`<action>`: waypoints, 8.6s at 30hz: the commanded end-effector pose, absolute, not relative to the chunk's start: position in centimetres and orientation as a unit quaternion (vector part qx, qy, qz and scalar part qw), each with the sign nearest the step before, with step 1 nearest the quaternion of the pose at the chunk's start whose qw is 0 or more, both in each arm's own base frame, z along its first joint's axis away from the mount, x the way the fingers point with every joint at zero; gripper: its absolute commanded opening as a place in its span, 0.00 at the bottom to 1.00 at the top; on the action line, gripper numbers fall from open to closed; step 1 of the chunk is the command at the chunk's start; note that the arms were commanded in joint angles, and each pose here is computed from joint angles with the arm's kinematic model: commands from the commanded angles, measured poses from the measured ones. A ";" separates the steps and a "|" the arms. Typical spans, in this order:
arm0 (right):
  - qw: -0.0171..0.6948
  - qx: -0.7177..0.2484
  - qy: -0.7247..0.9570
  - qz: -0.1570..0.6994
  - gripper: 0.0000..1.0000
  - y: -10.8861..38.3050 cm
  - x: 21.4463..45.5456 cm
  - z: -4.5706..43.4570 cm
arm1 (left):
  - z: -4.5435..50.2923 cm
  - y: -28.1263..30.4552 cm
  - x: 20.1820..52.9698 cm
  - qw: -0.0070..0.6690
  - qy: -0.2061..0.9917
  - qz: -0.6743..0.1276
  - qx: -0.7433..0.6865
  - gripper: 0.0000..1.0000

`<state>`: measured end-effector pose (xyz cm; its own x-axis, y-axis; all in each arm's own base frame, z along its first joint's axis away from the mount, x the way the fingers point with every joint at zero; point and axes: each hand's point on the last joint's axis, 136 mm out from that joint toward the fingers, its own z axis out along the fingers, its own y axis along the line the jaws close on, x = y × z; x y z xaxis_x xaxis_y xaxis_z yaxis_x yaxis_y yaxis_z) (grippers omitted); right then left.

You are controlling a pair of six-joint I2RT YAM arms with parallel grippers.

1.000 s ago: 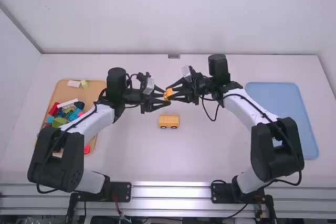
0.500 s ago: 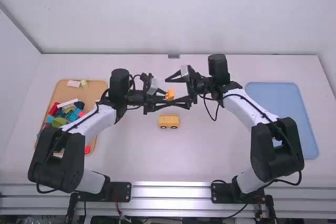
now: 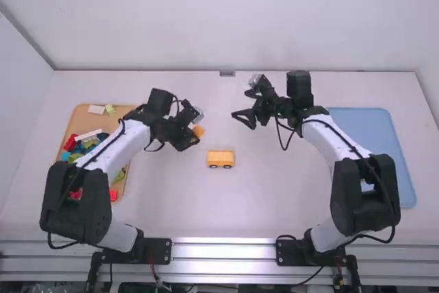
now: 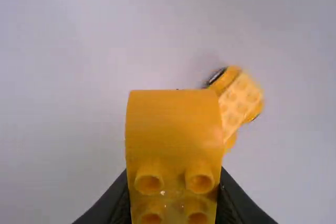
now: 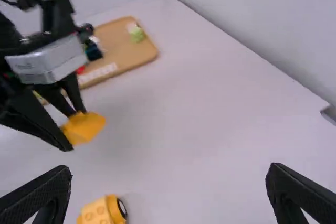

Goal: Assemble lego blocks to make yellow taxi

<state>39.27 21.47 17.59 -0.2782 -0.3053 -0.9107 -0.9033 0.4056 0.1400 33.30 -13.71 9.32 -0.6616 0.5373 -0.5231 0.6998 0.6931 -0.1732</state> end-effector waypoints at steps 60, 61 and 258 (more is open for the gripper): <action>0.432 -0.427 0.730 0.314 0.99 21.2 40.0 17.4 | -0.2 -11.7 28.7 0.423 0.670 -0.292 0.536 0.87; 0.431 -0.426 0.730 0.315 0.98 21.2 40.0 17.4 | -0.4 -11.5 28.7 0.419 0.669 -0.287 0.543 0.84; 0.383 -0.605 0.567 0.409 0.49 26.8 27.9 -2.9 | -0.5 -22.0 29.3 0.341 0.636 -0.304 0.622 0.02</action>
